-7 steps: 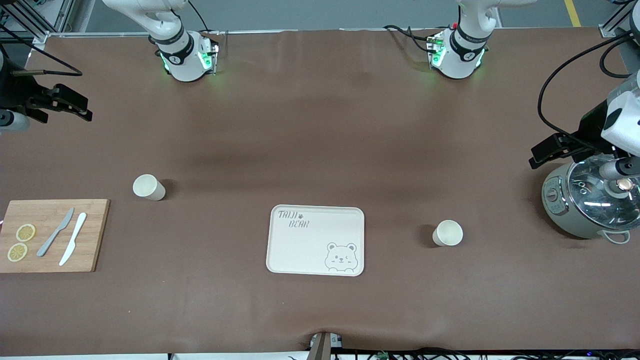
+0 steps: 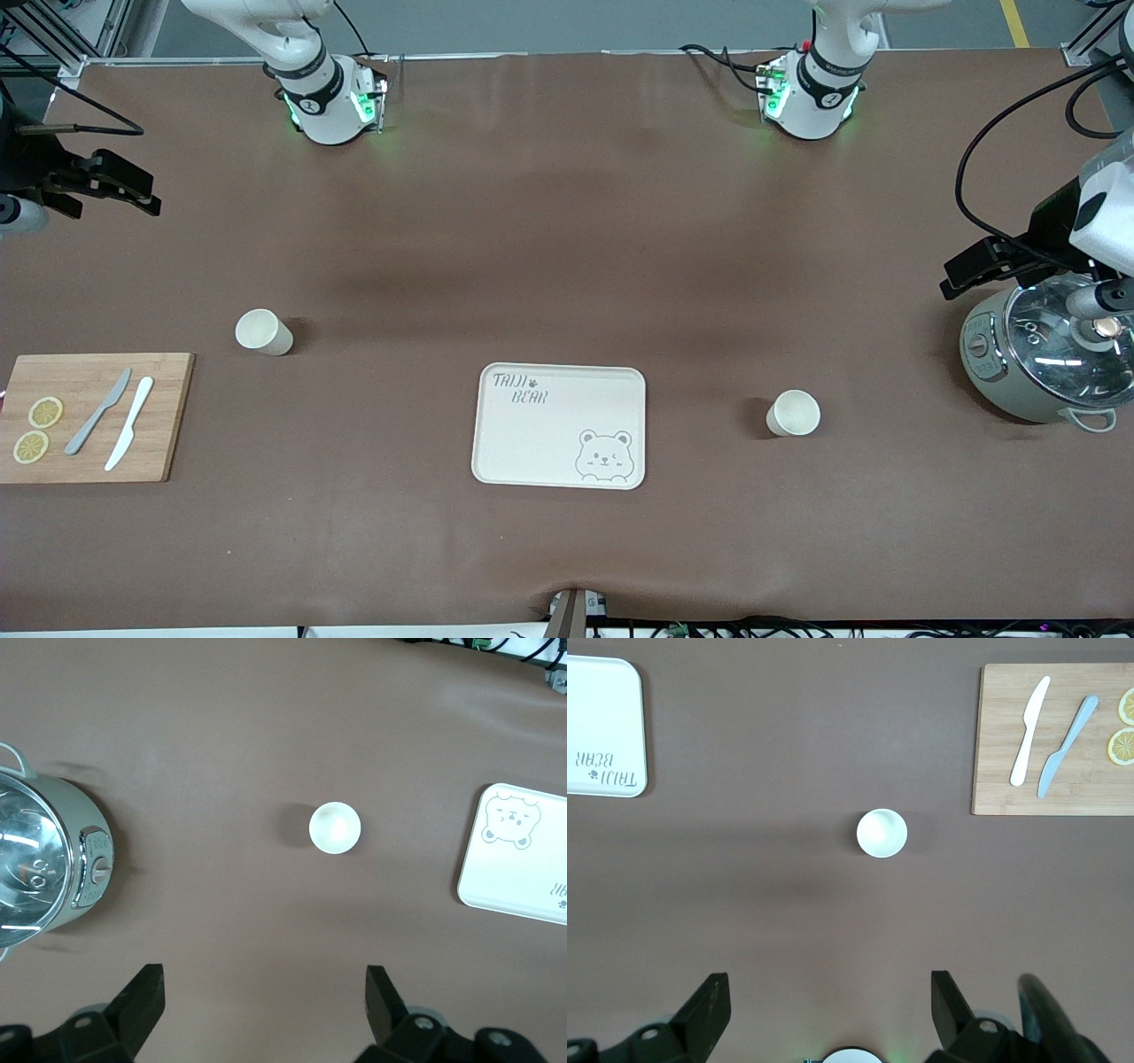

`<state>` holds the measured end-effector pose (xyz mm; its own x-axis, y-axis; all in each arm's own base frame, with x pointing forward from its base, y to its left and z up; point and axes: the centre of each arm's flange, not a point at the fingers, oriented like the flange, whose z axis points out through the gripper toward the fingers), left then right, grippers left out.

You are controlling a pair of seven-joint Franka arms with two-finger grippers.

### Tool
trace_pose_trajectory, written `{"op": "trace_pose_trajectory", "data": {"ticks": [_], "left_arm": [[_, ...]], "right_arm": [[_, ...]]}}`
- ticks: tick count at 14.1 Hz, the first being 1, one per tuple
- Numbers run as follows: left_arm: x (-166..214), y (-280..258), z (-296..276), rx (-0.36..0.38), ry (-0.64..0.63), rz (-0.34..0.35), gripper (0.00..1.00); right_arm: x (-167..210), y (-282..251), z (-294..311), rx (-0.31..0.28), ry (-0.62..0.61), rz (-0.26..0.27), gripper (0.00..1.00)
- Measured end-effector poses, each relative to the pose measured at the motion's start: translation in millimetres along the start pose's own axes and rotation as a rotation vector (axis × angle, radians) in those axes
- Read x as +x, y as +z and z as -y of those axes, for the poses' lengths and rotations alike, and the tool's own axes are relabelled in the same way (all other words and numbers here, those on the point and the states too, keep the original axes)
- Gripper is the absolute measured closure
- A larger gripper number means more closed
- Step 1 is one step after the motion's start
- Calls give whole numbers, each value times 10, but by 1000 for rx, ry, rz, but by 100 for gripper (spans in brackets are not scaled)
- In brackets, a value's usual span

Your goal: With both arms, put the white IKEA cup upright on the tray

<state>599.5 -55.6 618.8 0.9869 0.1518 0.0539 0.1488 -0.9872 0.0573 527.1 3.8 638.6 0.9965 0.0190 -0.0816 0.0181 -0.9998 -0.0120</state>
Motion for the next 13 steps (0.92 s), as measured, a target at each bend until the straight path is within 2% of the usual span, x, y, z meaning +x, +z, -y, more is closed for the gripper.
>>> {"op": "trace_pose_trajectory", "data": {"ticks": [10,13], "left_arm": [[38,82,31,-17,-21,18,0],[64,216,25,26,-11,33,0]], "right_arm": [[8,11,-39,1,7,2,0],[9,12,-37,1,7,2,0]]}}
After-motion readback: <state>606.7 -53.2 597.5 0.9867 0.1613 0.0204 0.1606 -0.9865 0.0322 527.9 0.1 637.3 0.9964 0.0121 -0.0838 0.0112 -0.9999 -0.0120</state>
